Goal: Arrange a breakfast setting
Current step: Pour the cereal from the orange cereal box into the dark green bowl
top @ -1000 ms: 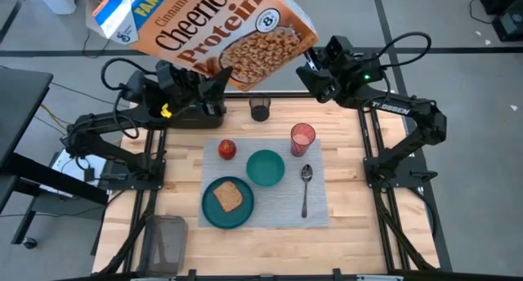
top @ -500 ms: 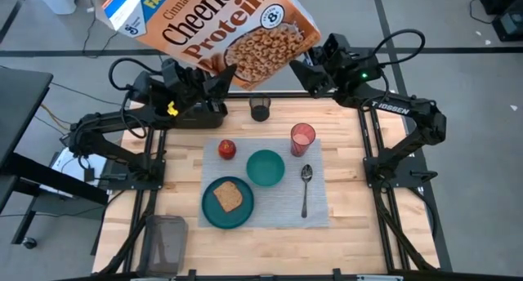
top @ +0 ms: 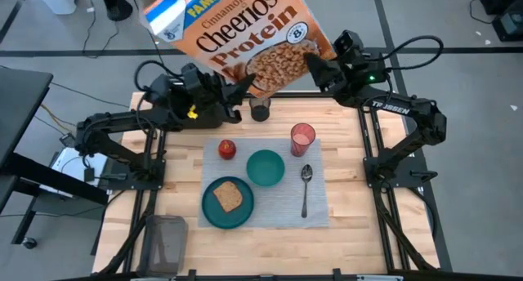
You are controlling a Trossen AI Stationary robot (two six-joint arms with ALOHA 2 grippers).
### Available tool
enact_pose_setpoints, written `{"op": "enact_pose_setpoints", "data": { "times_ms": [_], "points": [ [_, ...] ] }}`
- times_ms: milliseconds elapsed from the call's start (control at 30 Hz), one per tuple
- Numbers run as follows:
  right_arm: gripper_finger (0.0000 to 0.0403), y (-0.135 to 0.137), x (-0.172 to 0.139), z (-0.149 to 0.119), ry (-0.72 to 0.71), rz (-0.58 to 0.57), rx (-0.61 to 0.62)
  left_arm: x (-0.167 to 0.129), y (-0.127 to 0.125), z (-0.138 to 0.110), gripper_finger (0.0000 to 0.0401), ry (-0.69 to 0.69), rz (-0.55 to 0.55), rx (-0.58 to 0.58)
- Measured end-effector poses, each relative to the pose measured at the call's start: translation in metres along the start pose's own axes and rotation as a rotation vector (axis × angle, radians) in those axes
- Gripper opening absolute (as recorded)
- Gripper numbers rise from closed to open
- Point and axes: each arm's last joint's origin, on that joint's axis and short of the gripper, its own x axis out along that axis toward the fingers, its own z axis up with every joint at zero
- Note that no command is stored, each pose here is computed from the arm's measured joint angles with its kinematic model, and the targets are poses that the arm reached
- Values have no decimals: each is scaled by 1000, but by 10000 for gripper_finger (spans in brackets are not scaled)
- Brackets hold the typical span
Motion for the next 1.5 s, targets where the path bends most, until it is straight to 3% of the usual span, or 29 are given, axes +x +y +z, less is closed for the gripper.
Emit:
{"op": "enact_pose_setpoints", "data": {
  "times_ms": [400, 700, 967, 1167, 1500],
  "points": [
    [385, -2, 0, -4, 52, -2, 0, 5, -2, -15, 219, -11, 17, -3],
    [313, -2, 0, -4, 39, -21, 1, 5, -2, -19, 220, 14, 29, -33],
    [326, -2, 0, -4, 36, -29, 8, 5, -2, -24, 266, 57, 75, -75],
    [273, -3, -1, -3, 33, -15, -7, 5, -2, -25, 304, 61, 94, -89],
    [273, -9, -4, 0, 56, 17, -4, 4, -1, -24, 303, 68, 91, -76]
  ]
}}
